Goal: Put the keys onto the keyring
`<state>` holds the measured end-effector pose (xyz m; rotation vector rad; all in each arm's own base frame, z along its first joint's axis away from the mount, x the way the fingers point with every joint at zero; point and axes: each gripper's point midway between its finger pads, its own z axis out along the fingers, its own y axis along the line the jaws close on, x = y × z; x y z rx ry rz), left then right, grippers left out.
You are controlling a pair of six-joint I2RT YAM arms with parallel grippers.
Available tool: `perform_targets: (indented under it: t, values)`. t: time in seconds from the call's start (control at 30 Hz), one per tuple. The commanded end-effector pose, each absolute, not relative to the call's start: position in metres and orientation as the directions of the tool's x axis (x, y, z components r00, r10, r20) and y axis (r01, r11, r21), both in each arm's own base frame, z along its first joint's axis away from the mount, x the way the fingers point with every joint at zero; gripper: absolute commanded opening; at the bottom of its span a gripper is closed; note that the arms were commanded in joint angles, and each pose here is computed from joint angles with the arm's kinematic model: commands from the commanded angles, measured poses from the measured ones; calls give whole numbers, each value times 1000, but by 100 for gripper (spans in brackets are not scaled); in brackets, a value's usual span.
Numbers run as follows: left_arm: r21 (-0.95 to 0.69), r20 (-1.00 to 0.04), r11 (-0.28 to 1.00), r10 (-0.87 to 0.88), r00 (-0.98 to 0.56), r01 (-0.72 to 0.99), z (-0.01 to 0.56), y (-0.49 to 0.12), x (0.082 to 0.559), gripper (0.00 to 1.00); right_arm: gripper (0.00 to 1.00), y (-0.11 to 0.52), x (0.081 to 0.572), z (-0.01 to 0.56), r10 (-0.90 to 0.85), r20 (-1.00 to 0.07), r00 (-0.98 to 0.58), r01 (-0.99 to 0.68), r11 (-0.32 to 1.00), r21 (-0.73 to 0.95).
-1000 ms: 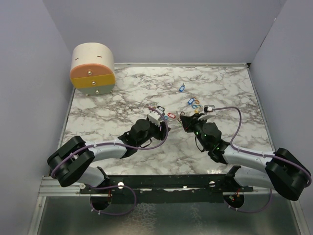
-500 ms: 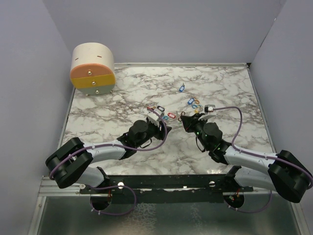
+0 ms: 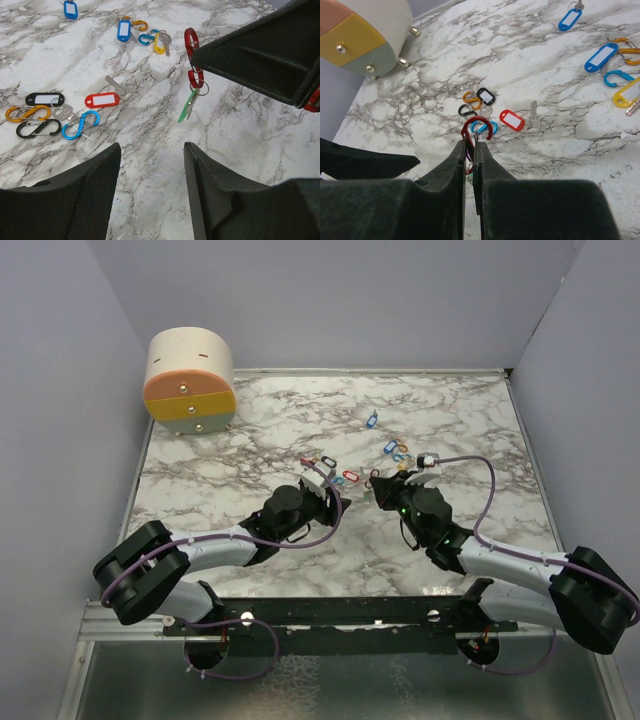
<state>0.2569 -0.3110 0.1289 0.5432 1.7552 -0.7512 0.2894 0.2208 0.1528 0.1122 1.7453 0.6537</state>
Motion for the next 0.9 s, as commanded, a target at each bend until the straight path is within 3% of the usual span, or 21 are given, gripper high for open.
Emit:
perform_targets:
  t: [0.0,0.63,0.87]
  values:
    - [-215,-964,674,-31,-264,707,140,-313,253,56,3,212,299,157,445,-856,-264,-167,853,495]
    - [-209,-966,682,-34,-256,701,140,-306,250,56,4,195,310,157,454,-878,-152,-119,874,472]
    - [-209,-966,682,-34,-255,700,140,-305,250,56,14,191,308,157,478,-866,-149,-97,864,494]
